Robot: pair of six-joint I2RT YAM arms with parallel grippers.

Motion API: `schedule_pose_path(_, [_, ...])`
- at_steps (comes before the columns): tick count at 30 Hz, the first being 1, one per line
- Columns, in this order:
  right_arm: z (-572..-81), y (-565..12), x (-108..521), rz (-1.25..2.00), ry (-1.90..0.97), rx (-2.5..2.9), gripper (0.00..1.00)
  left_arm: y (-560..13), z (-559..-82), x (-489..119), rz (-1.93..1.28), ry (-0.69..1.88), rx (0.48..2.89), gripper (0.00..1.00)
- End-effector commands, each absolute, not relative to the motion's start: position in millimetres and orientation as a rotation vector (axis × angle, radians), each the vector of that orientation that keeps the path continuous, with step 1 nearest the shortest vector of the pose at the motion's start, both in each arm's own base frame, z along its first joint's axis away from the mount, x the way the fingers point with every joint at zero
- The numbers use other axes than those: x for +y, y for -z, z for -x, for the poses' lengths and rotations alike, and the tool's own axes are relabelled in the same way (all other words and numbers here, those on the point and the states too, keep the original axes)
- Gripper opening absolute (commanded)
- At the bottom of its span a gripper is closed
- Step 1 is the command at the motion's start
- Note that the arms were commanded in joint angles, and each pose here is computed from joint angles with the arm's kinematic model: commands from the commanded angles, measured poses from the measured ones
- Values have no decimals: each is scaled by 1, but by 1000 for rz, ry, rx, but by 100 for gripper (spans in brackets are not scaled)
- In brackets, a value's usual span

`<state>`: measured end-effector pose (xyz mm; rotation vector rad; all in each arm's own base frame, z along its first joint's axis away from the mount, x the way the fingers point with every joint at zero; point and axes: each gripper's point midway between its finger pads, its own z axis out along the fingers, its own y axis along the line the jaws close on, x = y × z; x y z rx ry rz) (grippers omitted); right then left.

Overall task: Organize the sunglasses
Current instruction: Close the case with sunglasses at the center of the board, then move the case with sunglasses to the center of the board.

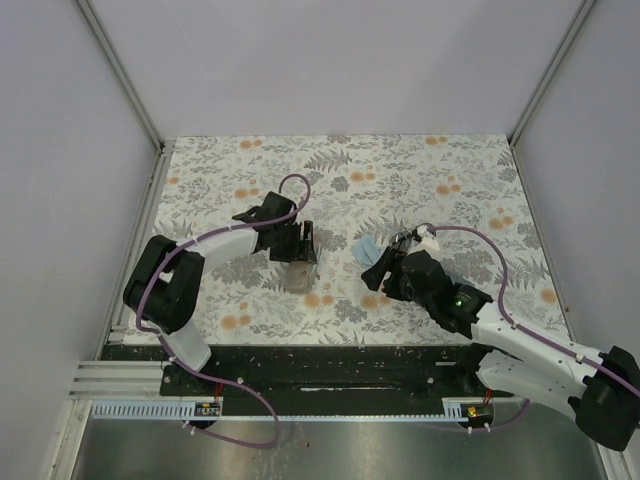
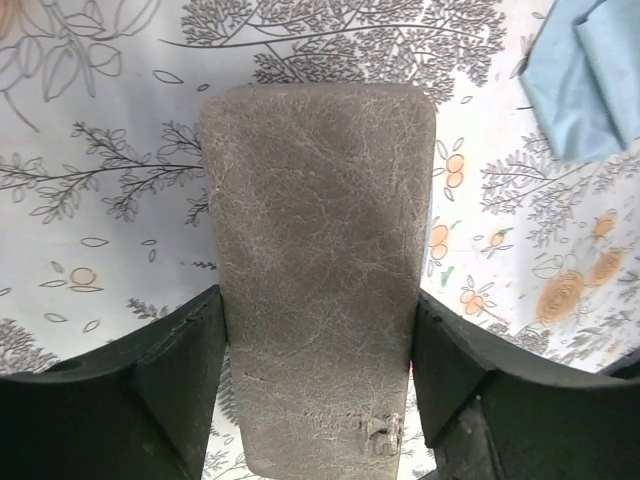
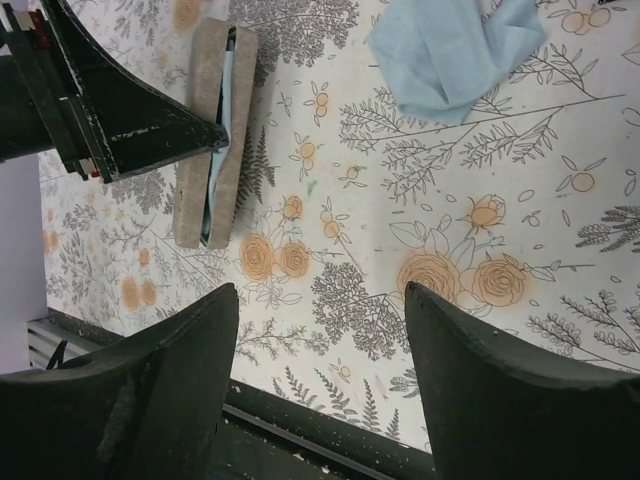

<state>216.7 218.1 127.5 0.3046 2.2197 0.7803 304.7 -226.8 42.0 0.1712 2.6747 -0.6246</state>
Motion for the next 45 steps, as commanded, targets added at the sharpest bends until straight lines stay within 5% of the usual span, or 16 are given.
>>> schedule_pose_path(1, [-215,-126,206,-311,-717,2222,75,-34,-312,-198,-197,373,2720,71])
schedule_pose_path(5, [-213,-129,203,-297,-714,2216,75,-49,-316,-200,-208,354,2688,99])
schedule_pose_path(22, [-211,-130,205,-267,-727,2221,77,-34,-314,-211,-374,140,2693,99])
schedule_pose_path(28, [-210,-126,198,-276,-689,2230,77,-28,-335,-185,-292,8,2705,65])
schedule_pose_path(31, [-211,-124,187,-313,-621,2245,81,-36,-361,-141,-106,2,2700,63])
schedule_pose_path(35, [-213,-114,152,-464,-426,2287,99,-62,-389,-105,71,66,2641,99])
schedule_pose_path(45, [-229,-127,100,-687,-123,2338,99,-166,-367,-161,-43,220,2409,99])
